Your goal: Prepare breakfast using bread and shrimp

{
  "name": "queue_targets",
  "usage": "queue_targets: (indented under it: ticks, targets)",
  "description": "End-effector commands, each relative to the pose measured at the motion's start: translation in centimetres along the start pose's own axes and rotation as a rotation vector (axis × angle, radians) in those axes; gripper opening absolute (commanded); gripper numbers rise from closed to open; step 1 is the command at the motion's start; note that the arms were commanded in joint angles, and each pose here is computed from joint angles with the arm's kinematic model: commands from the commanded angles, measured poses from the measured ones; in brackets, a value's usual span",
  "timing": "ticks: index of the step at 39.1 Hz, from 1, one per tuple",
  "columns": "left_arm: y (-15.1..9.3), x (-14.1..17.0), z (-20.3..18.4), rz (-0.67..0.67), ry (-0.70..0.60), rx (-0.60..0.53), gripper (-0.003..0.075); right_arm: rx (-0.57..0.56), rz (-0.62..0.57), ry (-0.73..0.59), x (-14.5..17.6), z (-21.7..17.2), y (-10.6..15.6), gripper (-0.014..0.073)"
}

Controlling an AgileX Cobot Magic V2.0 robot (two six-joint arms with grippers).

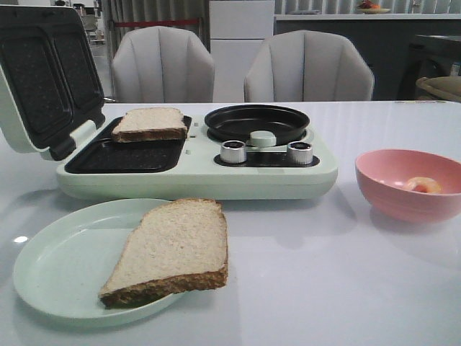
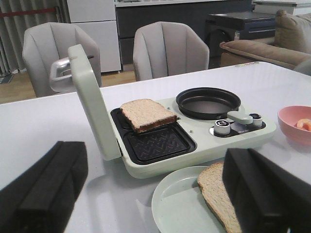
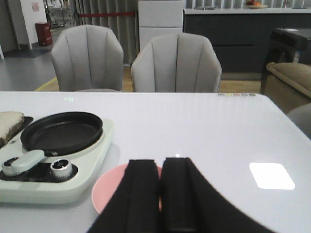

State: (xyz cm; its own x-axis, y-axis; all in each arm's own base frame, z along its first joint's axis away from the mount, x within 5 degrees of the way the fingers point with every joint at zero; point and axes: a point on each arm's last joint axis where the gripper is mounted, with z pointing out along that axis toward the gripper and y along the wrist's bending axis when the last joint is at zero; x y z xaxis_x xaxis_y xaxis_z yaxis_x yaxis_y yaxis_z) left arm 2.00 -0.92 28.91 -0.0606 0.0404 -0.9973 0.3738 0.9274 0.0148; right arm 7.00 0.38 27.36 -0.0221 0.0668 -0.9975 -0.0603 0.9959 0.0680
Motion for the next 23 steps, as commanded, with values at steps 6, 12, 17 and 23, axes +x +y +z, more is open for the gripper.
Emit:
queue_targets:
  ticks: [6,12,17,23]
  targets:
    - [0.0,-1.4,-0.2,-0.014,-0.094,0.009,0.0618,-0.012,0.057,0.087,-2.5,1.6,0.4,0.0454]
    - [0.0,-1.4,-0.2,-0.014,-0.094,0.009,0.0618,-0.078,0.099,0.245,-2.8,3.7,1.5,0.0568]
    - [0.0,-1.4,-0.2,-0.014,-0.094,0.009,0.0618,-0.144,0.153,0.422,-2.5,6.3,3.1,0.0568]
    - [0.0,-1.4,-0.2,-0.014,-0.094,0.009,0.0618,-0.238,0.227,0.592,-1.8,9.3,6.1,0.0568]
